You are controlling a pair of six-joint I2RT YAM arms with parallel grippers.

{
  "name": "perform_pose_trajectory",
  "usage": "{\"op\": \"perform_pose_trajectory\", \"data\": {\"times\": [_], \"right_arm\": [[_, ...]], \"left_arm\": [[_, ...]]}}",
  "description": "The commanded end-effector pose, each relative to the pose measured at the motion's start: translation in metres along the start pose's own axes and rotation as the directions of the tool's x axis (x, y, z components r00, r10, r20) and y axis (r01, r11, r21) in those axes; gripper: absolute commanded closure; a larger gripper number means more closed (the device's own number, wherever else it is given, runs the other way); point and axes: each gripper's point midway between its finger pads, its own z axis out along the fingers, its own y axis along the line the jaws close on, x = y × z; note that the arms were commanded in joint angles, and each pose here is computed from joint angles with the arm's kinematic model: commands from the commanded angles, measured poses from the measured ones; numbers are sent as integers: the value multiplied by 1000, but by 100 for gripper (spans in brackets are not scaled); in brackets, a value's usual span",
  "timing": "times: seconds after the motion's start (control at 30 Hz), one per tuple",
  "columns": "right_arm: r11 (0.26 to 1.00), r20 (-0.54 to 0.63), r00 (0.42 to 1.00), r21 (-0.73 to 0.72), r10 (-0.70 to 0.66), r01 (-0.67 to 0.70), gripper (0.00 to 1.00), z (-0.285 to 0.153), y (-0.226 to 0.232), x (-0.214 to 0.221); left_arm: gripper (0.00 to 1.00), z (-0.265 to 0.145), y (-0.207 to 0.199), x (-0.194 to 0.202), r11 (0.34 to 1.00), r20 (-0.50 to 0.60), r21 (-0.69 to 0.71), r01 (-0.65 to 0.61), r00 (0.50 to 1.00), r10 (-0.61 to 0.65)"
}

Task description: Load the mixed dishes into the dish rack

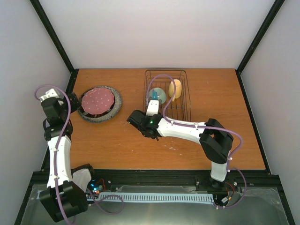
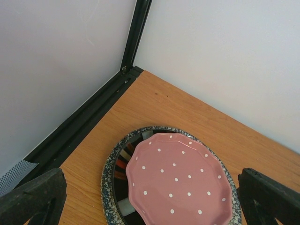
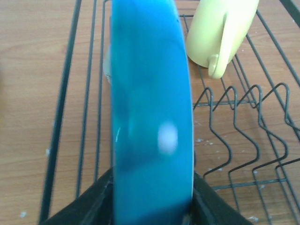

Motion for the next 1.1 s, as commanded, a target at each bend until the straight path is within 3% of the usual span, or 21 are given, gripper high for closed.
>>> {"op": "perform_pose_trajectory", "data": {"times": [0.0, 0.37, 0.8, 1.07], "right_arm": [[995, 43, 997, -72, 68, -64, 61, -10, 23, -20], [994, 96, 992, -73, 85, -78, 47, -22, 16, -40], [981, 244, 951, -99, 188, -169, 41, -64, -21, -99], [957, 318, 911, -209, 263, -203, 40, -99, -62, -144]], "left_arm": [[0, 2, -5, -6, 1000, 11, 21, 2, 1000, -2], [0, 8, -7, 1, 999, -23, 38, 8, 1000, -7], [0, 23, -15, 19, 994, -144, 95, 51, 989, -37], [3, 34, -8, 38, 934, -312, 245, 260, 933, -178]]}}
